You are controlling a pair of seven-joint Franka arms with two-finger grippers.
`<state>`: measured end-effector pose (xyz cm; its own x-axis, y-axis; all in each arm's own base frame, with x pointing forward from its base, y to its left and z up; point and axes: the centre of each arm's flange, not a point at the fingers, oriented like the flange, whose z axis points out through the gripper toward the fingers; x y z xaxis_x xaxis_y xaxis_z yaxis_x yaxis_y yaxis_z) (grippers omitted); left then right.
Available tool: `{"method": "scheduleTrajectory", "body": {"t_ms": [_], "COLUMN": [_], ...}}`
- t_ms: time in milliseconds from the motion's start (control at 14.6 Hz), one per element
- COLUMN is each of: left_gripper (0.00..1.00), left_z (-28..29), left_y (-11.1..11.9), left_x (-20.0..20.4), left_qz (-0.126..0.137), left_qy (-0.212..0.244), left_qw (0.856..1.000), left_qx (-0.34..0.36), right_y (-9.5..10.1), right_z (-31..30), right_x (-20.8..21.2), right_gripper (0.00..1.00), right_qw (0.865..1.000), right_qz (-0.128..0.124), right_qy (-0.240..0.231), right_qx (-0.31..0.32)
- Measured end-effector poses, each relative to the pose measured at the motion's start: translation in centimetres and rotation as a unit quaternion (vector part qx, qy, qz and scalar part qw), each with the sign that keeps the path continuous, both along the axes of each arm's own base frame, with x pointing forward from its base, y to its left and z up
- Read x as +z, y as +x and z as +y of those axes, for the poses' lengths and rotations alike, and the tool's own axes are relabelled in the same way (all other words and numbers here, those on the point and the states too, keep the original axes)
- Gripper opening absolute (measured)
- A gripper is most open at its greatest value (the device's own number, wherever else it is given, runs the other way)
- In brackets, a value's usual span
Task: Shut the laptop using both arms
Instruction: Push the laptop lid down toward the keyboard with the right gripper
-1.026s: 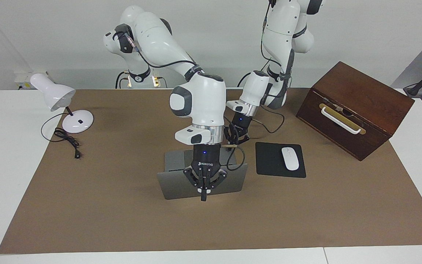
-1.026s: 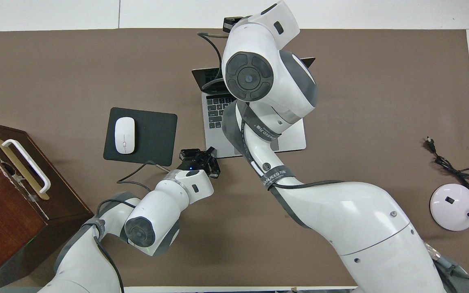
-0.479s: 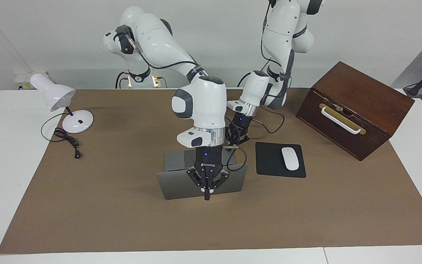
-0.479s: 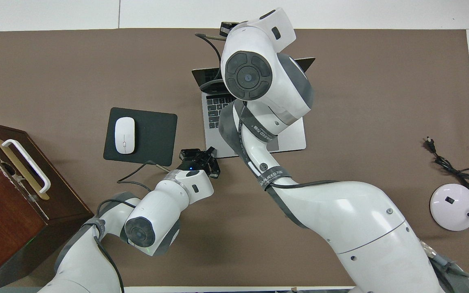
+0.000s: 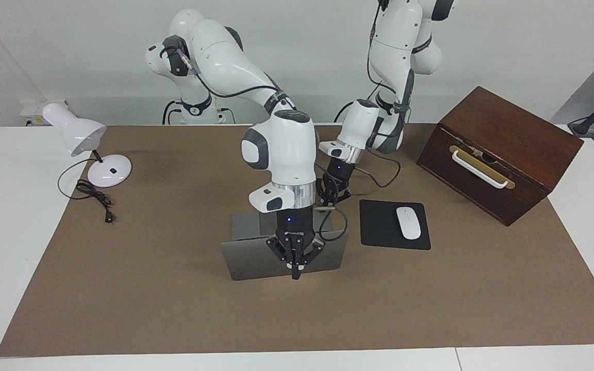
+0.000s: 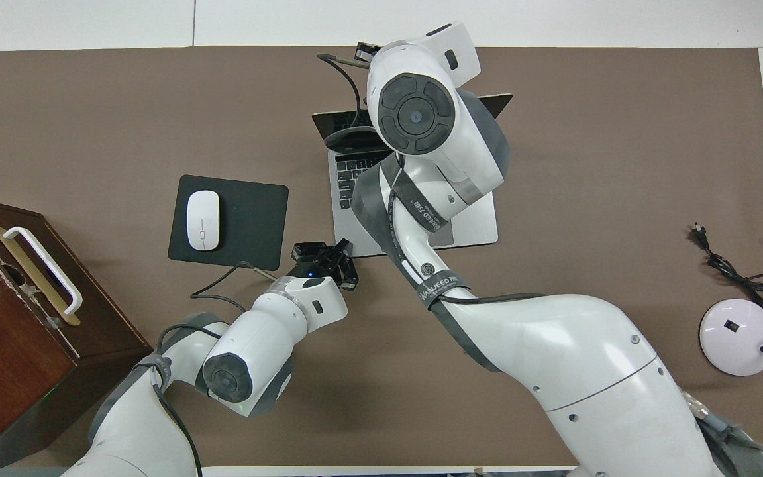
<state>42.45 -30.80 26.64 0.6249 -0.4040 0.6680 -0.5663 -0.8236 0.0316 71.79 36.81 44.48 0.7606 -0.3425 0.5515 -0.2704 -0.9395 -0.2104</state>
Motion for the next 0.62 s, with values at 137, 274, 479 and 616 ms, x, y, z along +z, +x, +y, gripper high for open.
{"method": "scheduleTrajectory", "body": {"t_ms": [137,274,479,616], "left_gripper": [0.01,0.01,0.01,0.01], "left_z": [0.0,0.0,0.0,0.0], "left_y": [0.0,0.0,0.0,0.0], "left_x": [0.0,0.0,0.0,0.0], "left_qz": [0.000,0.000,0.000,0.000], "left_qy": [0.000,0.000,0.000,0.000], "left_qw": [1.000,1.000,1.000,1.000], "left_qx": [0.000,0.000,0.000,0.000], "right_y": [-0.3,-0.9,-1.6,-1.9], "right_z": [0.3,1.3,2.1,2.2], "right_x": [-0.6,-1.3,-2.3,-2.8], "right_gripper": [0.01,0.01,0.01,0.01], "right_qw": [1.000,1.000,0.998,0.997], "right_qz": [0.011,0.022,0.044,0.063], "right_qy": [0.008,0.015,0.032,0.052], "right_qx": [0.001,0.009,0.011,0.012]}}
